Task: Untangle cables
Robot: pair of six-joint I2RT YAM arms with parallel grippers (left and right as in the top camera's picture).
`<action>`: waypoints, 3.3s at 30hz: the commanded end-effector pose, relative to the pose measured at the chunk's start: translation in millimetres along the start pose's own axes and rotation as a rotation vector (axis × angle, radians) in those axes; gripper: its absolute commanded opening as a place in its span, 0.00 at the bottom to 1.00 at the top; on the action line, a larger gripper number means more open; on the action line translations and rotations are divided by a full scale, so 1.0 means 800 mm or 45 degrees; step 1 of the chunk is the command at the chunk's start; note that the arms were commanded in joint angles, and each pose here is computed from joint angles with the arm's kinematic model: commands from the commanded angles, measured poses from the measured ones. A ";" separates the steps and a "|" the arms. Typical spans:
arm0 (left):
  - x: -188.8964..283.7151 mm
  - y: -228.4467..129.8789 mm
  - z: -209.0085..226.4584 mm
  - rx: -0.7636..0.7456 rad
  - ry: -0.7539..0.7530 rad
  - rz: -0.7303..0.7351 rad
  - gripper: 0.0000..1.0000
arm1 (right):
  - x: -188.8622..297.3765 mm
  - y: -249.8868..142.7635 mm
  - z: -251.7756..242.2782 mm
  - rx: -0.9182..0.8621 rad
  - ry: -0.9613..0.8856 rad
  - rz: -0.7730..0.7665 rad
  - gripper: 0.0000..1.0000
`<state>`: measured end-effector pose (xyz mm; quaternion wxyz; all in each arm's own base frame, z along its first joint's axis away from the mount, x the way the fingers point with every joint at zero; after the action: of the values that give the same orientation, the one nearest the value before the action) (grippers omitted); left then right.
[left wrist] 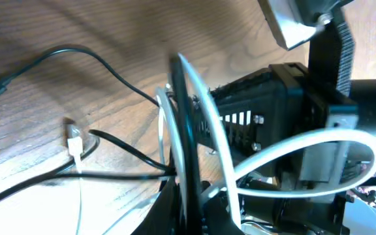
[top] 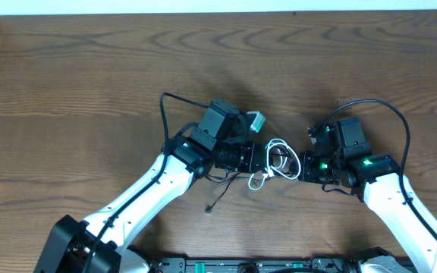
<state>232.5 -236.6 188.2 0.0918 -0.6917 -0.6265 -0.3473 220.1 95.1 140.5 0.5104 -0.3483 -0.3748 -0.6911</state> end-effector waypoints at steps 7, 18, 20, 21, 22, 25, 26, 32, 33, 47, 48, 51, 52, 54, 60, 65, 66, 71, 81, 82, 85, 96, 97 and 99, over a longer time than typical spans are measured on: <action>0.012 0.012 -0.007 -0.044 -0.009 -0.054 0.07 | 0.021 0.001 -0.073 -0.235 -0.728 -0.225 0.11; 0.012 0.006 -0.001 -0.044 0.039 -0.027 0.07 | 0.045 0.013 -0.118 -0.536 -0.858 -0.352 0.23; 0.012 0.004 0.001 -0.038 0.053 -0.020 0.07 | 0.050 0.015 -0.126 -0.602 -0.865 -0.369 0.26; 0.012 0.004 0.001 -0.041 0.052 -0.019 0.07 | 0.053 0.016 -0.133 -0.647 -0.872 -0.380 0.28; 0.012 0.004 0.001 -0.041 0.053 -0.019 0.07 | 0.056 0.017 -0.138 -0.672 -0.878 -0.386 0.28; 0.012 0.004 0.001 -0.041 0.052 -0.019 0.07 | 0.067 0.018 -0.158 -0.769 -0.911 -0.413 0.31; 0.012 0.004 0.001 -0.041 0.052 -0.019 0.07 | 0.072 0.018 -0.166 -0.810 -0.928 -0.427 0.33; 0.012 0.004 0.001 -0.042 0.052 -0.019 0.07 | 0.089 0.015 -0.195 -0.948 -0.967 -0.457 0.43; 0.012 0.004 0.001 -0.042 0.052 -0.019 0.07 | 0.093 0.015 -0.201 -0.975 -0.975 -0.469 0.44; 0.012 0.004 0.001 -0.042 0.052 -0.019 0.07 | 0.107 0.026 -0.225 -0.949 -0.932 -0.522 0.68; 0.012 0.004 0.001 -0.042 0.052 -0.019 0.07 | 0.099 0.036 -0.214 -0.790 -0.772 -0.475 0.71; 0.012 0.004 0.001 -0.042 0.052 -0.019 0.08 | 0.081 0.055 -0.173 -0.341 -0.301 -0.386 0.75; 0.012 0.004 0.001 -0.042 0.052 -0.019 0.08 | 0.079 0.058 -0.161 -0.239 -0.173 -0.381 0.77; 0.012 0.004 0.001 -0.042 0.052 -0.019 0.08 | 0.078 0.060 -0.146 -0.137 -0.020 -0.379 0.80; 0.012 0.004 0.001 -0.042 0.051 -0.019 0.07 | 0.077 0.056 -0.130 -0.097 0.145 -0.350 0.93; 0.012 0.007 -0.018 -0.156 -0.129 0.002 0.08 | 0.077 0.051 -0.089 0.195 0.459 -0.329 0.89; 0.013 0.008 -0.021 -0.168 -0.149 -0.002 0.07 | 0.075 0.050 -0.084 0.232 0.475 -0.322 0.89; 0.014 0.009 -0.027 -0.195 -0.210 0.001 0.07 | 0.064 0.045 -0.062 0.395 0.499 -0.276 0.88; 0.020 0.011 -0.051 -0.289 -0.431 0.033 0.08 | 0.047 0.038 -0.036 0.546 0.463 -0.210 0.87; 0.020 0.011 -0.053 -0.302 -0.453 0.033 0.07 | 0.046 0.038 -0.036 0.548 0.451 -0.208 0.86; 0.021 0.012 -0.055 -0.308 -0.462 0.026 0.07 | 0.045 0.037 -0.035 0.554 0.450 -0.202 0.83; 0.021 0.012 -0.056 -0.295 -0.475 0.036 0.08 | 0.043 0.047 -0.041 0.463 0.346 -0.237 0.35; 0.021 0.012 -0.056 -0.294 -0.474 0.037 0.08 | 0.042 0.050 -0.046 0.391 0.283 -0.241 0.26; 0.021 0.012 -0.056 -0.295 -0.474 0.036 0.07 | 0.040 0.054 -0.059 0.245 0.146 -0.251 0.09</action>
<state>224.7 -249.6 219.6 -0.0732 -0.7573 -0.5826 -0.2861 246.3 41.7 160.7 0.5386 -0.1260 -0.4529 -0.6992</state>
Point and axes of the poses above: each gripper's point midway between its finger pads, its own x axis back along the fingers, its own z axis along the line the jaws close on, y = z × x, the point moved 8 cm from there along x, back along the fingers, and after that the axes turned 3 degrees about -x, right-handed, at the moved point
